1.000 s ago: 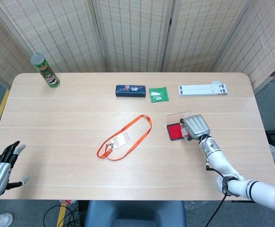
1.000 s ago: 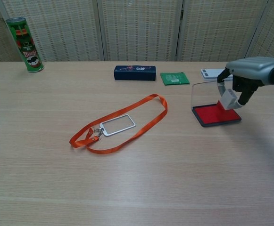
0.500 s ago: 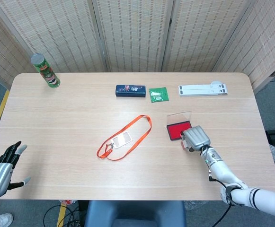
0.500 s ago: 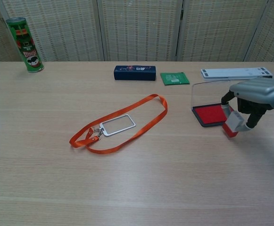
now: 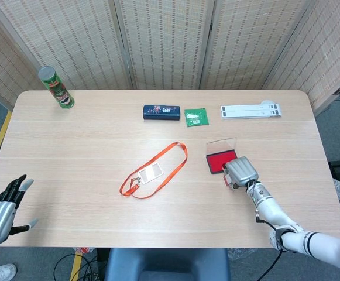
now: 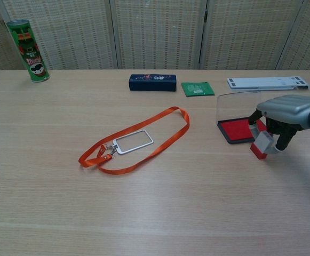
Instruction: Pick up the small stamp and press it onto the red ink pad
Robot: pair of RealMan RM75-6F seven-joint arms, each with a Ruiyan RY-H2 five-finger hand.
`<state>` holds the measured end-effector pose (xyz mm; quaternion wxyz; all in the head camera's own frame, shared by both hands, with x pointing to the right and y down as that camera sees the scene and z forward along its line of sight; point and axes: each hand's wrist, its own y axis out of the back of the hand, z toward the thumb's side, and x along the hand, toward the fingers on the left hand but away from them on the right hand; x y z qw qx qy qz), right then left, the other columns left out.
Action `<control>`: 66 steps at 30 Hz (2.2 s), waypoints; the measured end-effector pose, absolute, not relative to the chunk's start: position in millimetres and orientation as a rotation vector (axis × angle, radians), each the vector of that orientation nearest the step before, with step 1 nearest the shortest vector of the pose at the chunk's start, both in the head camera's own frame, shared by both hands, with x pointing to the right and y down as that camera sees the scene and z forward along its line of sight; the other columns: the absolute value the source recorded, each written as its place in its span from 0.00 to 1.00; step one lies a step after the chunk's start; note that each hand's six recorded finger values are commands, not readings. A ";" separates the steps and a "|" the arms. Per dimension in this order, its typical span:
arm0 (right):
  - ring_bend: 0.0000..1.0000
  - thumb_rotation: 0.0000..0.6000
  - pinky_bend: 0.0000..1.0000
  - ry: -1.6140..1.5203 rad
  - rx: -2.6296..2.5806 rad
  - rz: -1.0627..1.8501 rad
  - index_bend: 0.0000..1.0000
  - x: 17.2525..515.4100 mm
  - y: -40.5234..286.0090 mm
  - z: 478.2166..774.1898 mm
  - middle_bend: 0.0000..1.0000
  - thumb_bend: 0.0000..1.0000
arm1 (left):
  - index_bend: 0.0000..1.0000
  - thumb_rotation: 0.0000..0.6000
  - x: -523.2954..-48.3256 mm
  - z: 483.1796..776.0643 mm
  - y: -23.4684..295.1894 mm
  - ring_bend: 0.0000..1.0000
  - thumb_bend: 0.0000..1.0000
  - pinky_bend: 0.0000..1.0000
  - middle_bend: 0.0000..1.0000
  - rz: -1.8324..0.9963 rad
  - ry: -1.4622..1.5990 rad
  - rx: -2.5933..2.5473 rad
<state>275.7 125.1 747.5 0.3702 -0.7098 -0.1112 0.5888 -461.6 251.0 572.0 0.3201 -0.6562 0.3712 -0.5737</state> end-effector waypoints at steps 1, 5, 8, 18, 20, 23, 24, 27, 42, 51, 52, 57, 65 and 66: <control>0.78 1.00 0.83 -0.281 -1.825 1.512 0.89 276.2 125.3 747.4 0.95 0.28 | 0.03 1.00 -461.7 572.1 250.9 0.00 0.20 0.25 0.00 -1.508 0.976 -1.725; 0.69 1.00 0.76 -0.262 -1.840 1.525 0.68 279.2 124.9 745.5 0.87 0.26 | 0.03 1.00 -462.2 572.6 250.4 0.00 0.20 0.25 0.00 -1.511 0.977 -1.725; 0.67 1.00 0.73 -0.257 -1.848 1.536 0.58 281.1 124.4 743.5 0.86 0.25 | 0.03 1.00 -462.6 573.4 250.2 0.00 0.20 0.25 0.00 -1.515 0.976 -1.724; 0.64 1.00 0.71 -0.245 -1.850 1.550 0.42 282.8 124.1 742.1 0.83 0.24 | 0.03 1.00 -463.1 574.4 249.5 0.00 0.20 0.25 0.00 -1.519 0.976 -1.723; 0.63 1.00 0.70 -0.244 -1.850 1.552 0.36 283.4 123.8 740.9 0.83 0.24 | 0.03 1.00 -463.2 574.3 249.4 0.00 0.20 0.25 0.00 -1.518 0.976 -1.723; 0.62 1.00 0.69 -0.238 -1.847 1.555 0.28 284.3 123.7 739.1 0.81 0.23 | 0.03 1.00 -463.1 574.1 249.4 0.00 0.20 0.25 0.00 -1.517 0.977 -1.723; 0.62 1.00 0.68 -0.237 -1.846 1.556 0.25 284.4 123.9 738.6 0.81 0.22 | 0.03 1.00 -463.0 574.2 249.4 0.00 0.20 0.25 0.00 -1.517 0.976 -1.723; 0.61 1.00 0.68 -0.232 -1.844 1.559 0.20 284.8 124.1 736.3 0.80 0.22 | 0.03 1.00 -462.6 574.9 249.4 0.00 0.20 0.25 0.00 -1.518 0.975 -1.724; 0.54 1.00 0.62 -0.258 -1.845 1.511 0.16 282.6 128.4 696.7 0.72 0.20 | 0.03 1.00 -463.8 572.6 248.9 0.00 0.20 0.25 0.00 -1.514 0.985 -1.718; 0.27 1.00 0.31 -0.458 -1.696 1.440 0.09 311.1 134.1 642.0 0.34 0.17 | 0.03 1.00 -467.6 566.4 247.8 0.00 0.20 0.25 0.00 -1.504 1.014 -1.710; 0.26 1.00 0.29 -0.488 -1.663 1.436 0.09 318.6 137.8 635.9 0.32 0.17 | 0.03 1.00 -467.6 566.5 248.0 0.00 0.20 0.25 0.00 -1.505 1.013 -1.709; 0.19 1.00 0.22 -0.608 -1.554 1.433 0.08 360.1 163.4 617.0 0.26 0.17 | 0.03 1.00 -466.8 566.7 248.4 0.00 0.20 0.25 0.00 -1.504 1.009 -1.701; 0.03 1.00 0.12 -0.731 -1.472 1.454 0.03 414.4 198.6 598.9 0.10 0.17 | 0.03 1.00 -463.1 569.0 250.2 0.00 0.20 0.25 0.00 -1.503 0.988 -1.686; 0.02 1.00 0.10 -0.740 -1.463 1.455 0.02 416.2 200.3 596.3 0.08 0.17 | 0.03 1.00 -462.7 568.6 250.2 0.00 0.20 0.25 0.00 -1.499 0.988 -1.686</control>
